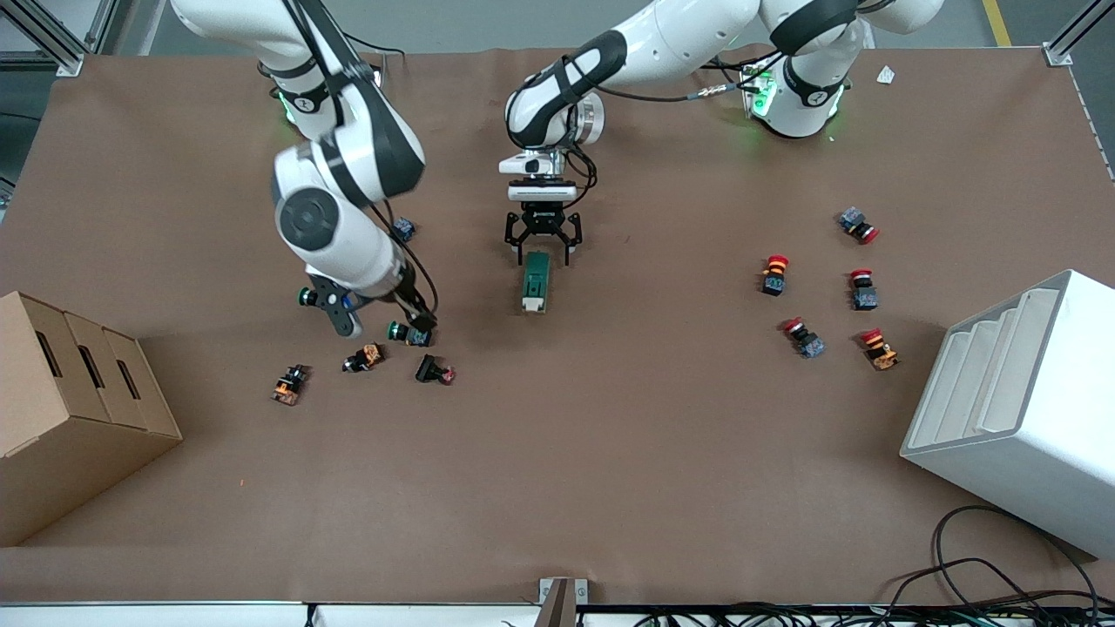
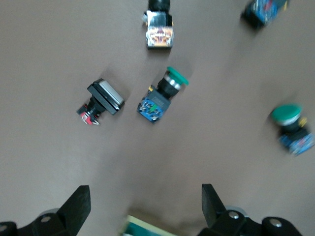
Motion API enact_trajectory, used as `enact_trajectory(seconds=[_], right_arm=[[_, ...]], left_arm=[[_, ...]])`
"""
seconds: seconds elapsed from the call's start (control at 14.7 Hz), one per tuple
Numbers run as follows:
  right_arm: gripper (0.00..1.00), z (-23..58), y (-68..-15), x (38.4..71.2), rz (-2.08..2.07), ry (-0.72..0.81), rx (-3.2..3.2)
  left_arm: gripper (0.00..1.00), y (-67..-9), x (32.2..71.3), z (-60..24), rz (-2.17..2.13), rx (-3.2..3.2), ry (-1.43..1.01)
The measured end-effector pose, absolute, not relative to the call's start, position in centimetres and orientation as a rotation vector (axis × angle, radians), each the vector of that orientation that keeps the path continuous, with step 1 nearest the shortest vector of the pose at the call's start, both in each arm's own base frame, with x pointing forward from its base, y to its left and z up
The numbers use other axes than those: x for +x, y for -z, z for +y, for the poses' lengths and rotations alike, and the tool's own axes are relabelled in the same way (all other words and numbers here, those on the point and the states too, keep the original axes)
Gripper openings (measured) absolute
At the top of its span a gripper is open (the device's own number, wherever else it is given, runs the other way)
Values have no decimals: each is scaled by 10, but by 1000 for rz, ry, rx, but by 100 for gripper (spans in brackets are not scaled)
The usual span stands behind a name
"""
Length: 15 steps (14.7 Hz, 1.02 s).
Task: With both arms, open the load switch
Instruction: 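Bring the right gripper above the white lever of the switch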
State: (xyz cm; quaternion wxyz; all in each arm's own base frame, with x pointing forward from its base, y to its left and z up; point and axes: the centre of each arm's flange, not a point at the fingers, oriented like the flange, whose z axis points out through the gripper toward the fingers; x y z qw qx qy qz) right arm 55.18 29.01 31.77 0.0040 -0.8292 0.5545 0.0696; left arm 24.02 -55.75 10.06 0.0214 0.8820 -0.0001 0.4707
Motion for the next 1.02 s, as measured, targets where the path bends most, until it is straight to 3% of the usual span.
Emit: enact_trajectory(seconds=[0.34, 0.54, 1.02], right_arm=[[100, 379, -253, 571, 2082, -203, -2392], [100, 419, -222, 551, 2088, -205, -2435], [100, 464, -213, 497, 2099, -257, -2587]], left_arm=[[100, -83, 230, -555, -18, 2709, -1540], [100, -73, 224, -555, -17, 2649, -1629], [100, -66, 220, -554, -24, 2613, -1681]])
